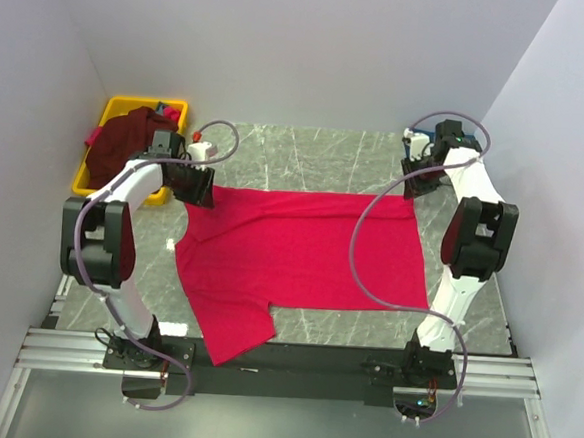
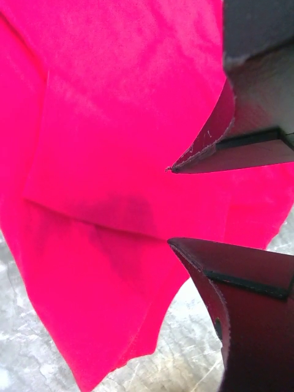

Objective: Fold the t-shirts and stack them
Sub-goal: Fold the tshirt

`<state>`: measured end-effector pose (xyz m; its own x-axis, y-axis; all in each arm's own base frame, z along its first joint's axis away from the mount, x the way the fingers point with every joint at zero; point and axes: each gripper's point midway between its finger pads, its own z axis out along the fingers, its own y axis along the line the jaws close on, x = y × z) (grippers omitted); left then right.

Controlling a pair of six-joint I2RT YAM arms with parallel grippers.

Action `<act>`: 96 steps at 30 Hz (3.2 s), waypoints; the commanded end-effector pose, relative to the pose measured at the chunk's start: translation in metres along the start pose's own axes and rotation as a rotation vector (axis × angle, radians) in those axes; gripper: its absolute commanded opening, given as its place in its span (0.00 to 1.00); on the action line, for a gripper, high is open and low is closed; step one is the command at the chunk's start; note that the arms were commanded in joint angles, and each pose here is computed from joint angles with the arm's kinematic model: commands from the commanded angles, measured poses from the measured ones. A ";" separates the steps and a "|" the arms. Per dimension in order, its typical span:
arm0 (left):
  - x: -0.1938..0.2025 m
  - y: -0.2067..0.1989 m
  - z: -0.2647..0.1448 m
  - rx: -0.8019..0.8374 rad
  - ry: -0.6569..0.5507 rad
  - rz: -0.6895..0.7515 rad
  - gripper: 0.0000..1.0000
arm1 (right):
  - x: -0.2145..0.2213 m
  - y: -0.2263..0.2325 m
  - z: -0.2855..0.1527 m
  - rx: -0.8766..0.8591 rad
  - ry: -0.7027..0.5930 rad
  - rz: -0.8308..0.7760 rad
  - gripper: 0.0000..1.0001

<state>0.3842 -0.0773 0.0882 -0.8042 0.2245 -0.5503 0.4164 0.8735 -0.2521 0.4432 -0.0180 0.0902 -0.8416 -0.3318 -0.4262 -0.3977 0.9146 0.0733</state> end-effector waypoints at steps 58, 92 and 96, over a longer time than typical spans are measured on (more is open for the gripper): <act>-0.028 -0.075 0.045 0.200 0.047 0.196 0.01 | -0.017 0.045 -0.013 -0.086 -0.014 0.076 0.21; -0.067 -0.019 0.080 0.142 0.044 0.130 0.52 | -0.001 0.034 -0.009 -0.078 0.031 0.079 0.22; -0.060 -0.016 0.090 0.140 0.063 0.122 0.52 | 0.000 0.033 -0.009 -0.079 0.033 0.080 0.22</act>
<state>0.4547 -0.1368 0.0439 -0.7901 0.3552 -0.4996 0.5415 0.7865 -0.2971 0.4289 0.0162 0.0860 -0.8913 -0.2659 -0.3673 -0.3542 0.9140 0.1979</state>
